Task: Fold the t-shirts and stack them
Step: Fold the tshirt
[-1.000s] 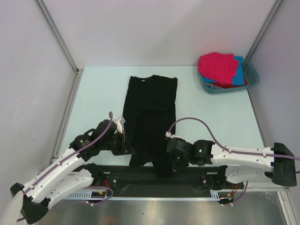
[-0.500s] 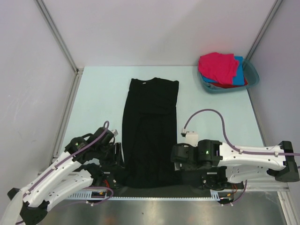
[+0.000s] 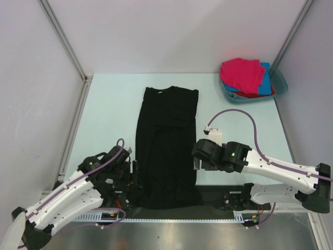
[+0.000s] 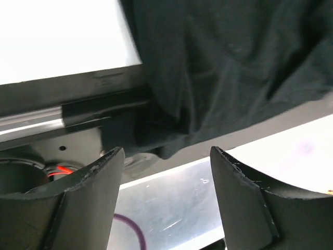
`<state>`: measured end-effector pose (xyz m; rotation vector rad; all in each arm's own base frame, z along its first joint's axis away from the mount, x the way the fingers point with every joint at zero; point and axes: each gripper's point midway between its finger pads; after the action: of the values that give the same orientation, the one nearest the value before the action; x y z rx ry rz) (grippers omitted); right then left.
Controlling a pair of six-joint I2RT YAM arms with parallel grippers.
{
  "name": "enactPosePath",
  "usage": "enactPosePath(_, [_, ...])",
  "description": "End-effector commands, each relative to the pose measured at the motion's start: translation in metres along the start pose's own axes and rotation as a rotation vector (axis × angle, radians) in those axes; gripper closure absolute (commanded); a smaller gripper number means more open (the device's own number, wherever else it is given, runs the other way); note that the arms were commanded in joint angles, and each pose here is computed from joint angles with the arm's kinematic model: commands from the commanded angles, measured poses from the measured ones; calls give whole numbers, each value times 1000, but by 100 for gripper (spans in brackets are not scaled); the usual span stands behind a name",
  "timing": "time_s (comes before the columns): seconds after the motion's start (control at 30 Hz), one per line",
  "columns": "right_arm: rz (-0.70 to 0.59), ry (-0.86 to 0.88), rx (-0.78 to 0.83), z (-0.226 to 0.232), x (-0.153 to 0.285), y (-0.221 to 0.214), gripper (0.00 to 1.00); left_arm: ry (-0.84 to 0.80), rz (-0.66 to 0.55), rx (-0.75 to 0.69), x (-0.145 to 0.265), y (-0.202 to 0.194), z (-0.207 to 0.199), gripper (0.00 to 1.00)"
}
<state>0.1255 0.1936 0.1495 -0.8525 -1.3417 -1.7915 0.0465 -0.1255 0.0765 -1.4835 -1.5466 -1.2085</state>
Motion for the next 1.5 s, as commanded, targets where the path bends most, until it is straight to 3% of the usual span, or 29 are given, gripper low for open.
enactPosePath(0.0, [-10,42,36,11,-6,4,19,1,-10,68,6,-6,1,27])
enactPosePath(0.57, [49,66,66,7,-26,-4,18,-1,-43,80,-18,21,-12,33])
enactPosePath(0.83, [63,72,61,5,-32,-5,18,-22,-2,81,-35,19,-16,38])
enactPosePath(0.97, [67,65,57,2,-34,-5,18,-14,1,73,-37,22,-17,49])
enactPosePath(1.07, [68,65,53,0,-34,-5,18,-13,19,69,-38,19,-16,69])
enactPosePath(1.1, [69,66,51,0,-34,-5,18,-8,24,71,-38,17,-15,87])
enactPosePath(1.17, [69,69,45,0,-35,-5,18,-8,17,68,-34,19,-16,100])
enactPosePath(1.47, [85,73,48,-1,-38,-9,18,178,-13,27,3,31,2,100])
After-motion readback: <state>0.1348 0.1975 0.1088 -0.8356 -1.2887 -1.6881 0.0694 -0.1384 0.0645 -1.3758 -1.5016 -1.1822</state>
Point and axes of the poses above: each gripper's point midway between its finger pads, its own x axis back along the fingers, its own z axis along the line the jaws close on, y = z × x, and after that the axes turned 9 degrees about -x, right-handed
